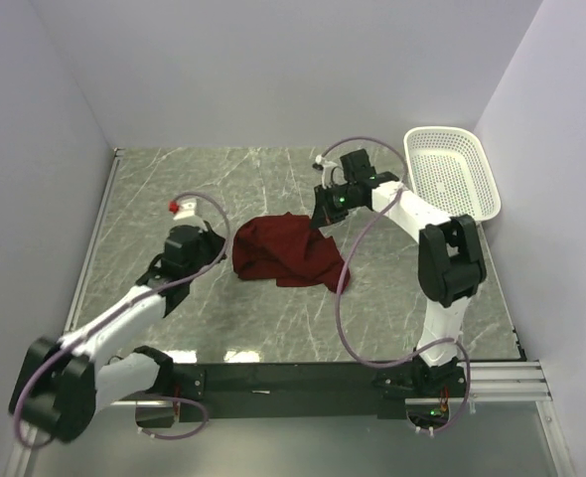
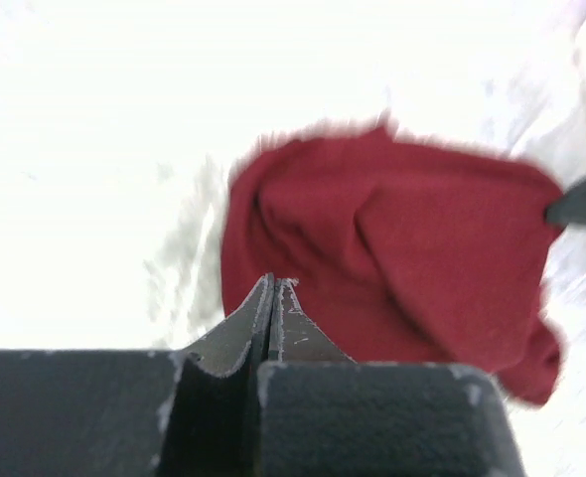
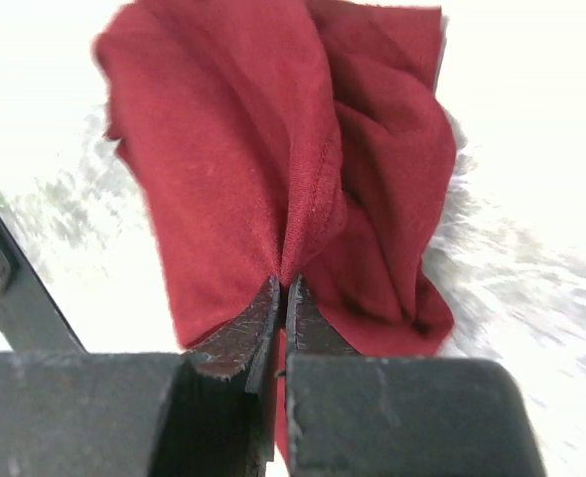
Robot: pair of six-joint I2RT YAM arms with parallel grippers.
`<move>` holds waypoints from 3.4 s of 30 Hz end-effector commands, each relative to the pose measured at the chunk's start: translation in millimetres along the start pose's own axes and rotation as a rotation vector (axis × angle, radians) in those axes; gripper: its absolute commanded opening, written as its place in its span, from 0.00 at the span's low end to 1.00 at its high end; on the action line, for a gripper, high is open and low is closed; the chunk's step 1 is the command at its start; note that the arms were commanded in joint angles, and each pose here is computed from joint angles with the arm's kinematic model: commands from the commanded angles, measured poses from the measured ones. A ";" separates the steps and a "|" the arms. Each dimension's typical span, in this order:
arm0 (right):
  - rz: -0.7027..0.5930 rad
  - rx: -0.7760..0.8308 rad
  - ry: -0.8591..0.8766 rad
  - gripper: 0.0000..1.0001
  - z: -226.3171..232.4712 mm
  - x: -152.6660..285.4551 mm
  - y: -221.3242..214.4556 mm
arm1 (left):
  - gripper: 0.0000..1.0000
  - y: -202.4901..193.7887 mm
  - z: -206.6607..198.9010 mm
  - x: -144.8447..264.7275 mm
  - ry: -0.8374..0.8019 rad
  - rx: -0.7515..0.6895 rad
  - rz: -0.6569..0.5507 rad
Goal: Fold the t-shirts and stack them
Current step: Flatten the tshirt out
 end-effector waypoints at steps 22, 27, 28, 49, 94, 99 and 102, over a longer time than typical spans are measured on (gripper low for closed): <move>-0.138 0.224 -0.033 0.00 26.6 78.7 46.0 | 0.99 -22.4 14.3 -28.3 -0.030 -0.025 0.258; -0.163 0.233 -0.047 0.00 27.8 88.0 48.1 | 0.95 -32.1 20.4 -40.9 -0.007 -0.018 0.293; -0.164 0.231 -0.049 0.00 26.8 88.6 48.0 | 0.92 -32.3 19.6 -43.0 -0.013 -0.017 0.296; -0.326 0.519 -0.304 0.00 70.3 216.9 93.0 | 0.01 141.4 -66.4 53.9 -0.128 -0.171 -0.351; -0.392 0.378 -0.573 0.00 15.7 180.7 71.9 | 0.01 189.2 -119.2 -62.9 -0.226 -0.279 -0.377; -0.248 0.294 -0.464 0.00 -27.1 122.5 68.0 | 0.01 150.7 -101.5 -140.4 -0.176 -0.244 -0.209; -0.207 0.269 -0.442 0.00 -41.8 105.8 67.4 | 0.01 150.1 -99.3 -150.8 -0.162 -0.241 -0.208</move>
Point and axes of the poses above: each gripper's point midway between its finger pads, its own x axis back along the fingers, its own z axis along the line the jaws close on, y = z × x, the point moved 7 cm from there along x, back along the fingers, and after that the axes turned 9 degrees about x, right-handed, at the moved point
